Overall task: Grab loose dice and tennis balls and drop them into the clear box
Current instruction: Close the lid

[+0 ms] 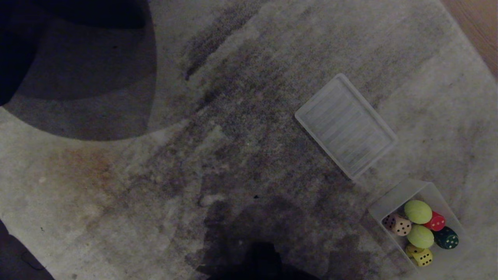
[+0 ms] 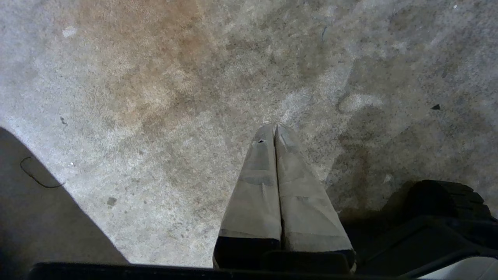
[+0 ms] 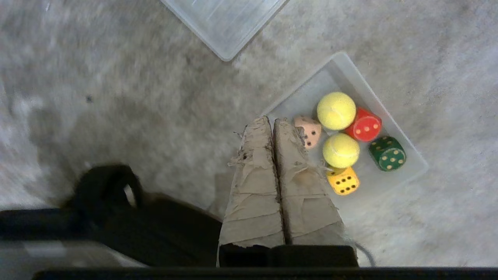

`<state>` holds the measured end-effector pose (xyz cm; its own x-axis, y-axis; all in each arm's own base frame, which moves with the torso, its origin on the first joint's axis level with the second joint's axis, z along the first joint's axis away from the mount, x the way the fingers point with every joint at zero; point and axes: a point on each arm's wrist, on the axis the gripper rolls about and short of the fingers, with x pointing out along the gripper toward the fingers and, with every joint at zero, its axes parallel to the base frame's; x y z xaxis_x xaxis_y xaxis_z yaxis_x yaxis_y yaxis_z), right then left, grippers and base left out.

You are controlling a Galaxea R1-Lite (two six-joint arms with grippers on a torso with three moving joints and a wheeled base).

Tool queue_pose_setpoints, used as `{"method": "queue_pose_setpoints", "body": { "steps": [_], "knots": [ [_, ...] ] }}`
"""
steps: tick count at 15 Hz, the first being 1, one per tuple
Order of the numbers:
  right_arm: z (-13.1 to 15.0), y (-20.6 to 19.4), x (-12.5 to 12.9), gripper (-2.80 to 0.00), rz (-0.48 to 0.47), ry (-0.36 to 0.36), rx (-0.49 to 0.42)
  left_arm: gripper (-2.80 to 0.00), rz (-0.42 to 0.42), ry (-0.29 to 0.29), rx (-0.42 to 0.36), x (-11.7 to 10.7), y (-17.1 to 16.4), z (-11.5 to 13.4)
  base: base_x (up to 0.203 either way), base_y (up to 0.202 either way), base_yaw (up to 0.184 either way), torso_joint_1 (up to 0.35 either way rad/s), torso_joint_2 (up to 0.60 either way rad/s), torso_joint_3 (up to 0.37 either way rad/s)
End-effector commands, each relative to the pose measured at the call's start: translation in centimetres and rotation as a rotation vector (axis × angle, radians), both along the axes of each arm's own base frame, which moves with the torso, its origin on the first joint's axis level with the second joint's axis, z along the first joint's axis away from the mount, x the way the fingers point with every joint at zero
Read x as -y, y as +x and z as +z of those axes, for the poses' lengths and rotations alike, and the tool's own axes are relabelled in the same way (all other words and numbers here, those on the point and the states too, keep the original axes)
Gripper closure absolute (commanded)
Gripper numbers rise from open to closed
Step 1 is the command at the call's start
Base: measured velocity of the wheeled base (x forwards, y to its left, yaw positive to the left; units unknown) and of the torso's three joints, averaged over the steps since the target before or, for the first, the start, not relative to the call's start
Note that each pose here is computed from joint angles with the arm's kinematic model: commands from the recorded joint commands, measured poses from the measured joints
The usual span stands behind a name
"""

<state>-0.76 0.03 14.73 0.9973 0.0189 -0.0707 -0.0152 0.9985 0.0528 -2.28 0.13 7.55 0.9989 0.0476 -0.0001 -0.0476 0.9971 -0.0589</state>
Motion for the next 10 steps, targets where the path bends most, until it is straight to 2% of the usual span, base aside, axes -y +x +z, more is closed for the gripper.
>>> {"method": "queue_pose_setpoints", "body": {
  "steps": [1,3,6,8,10],
  "knots": [
    [2.6,5.6,0.0,0.0,-0.007,0.04,-0.207,0.0,0.001,-0.001,-0.003,0.0,0.0,0.0,0.0,0.0,0.0,0.0,0.0,0.0],
    [3.2,10.5,0.0,0.0,-0.023,0.087,-0.271,0.0,0.001,-0.001,-0.003,0.0,0.0,0.0,0.0,0.0,0.0,0.0,0.0,0.0],
    [2.0,18.5,0.0,0.0,-0.079,0.156,-0.316,0.0,0.0,-0.001,-0.003,0.0,0.0,0.0,0.0,0.0,0.0,0.0,0.0,0.0],
    [0.8,23.3,-0.1,0.0,-0.115,0.23,-0.306,0.0,0.001,-0.001,-0.003,0.0,0.0,0.0,0.0,0.0,0.0,0.0,0.0,0.0],
    [0.7,27.5,-0.1,0.0,-0.139,0.315,-0.249,0.0,0.001,-0.001,-0.003,0.0,0.0,0.0,0.0,0.0,0.0,0.0,0.0,0.0]
  ]
}}
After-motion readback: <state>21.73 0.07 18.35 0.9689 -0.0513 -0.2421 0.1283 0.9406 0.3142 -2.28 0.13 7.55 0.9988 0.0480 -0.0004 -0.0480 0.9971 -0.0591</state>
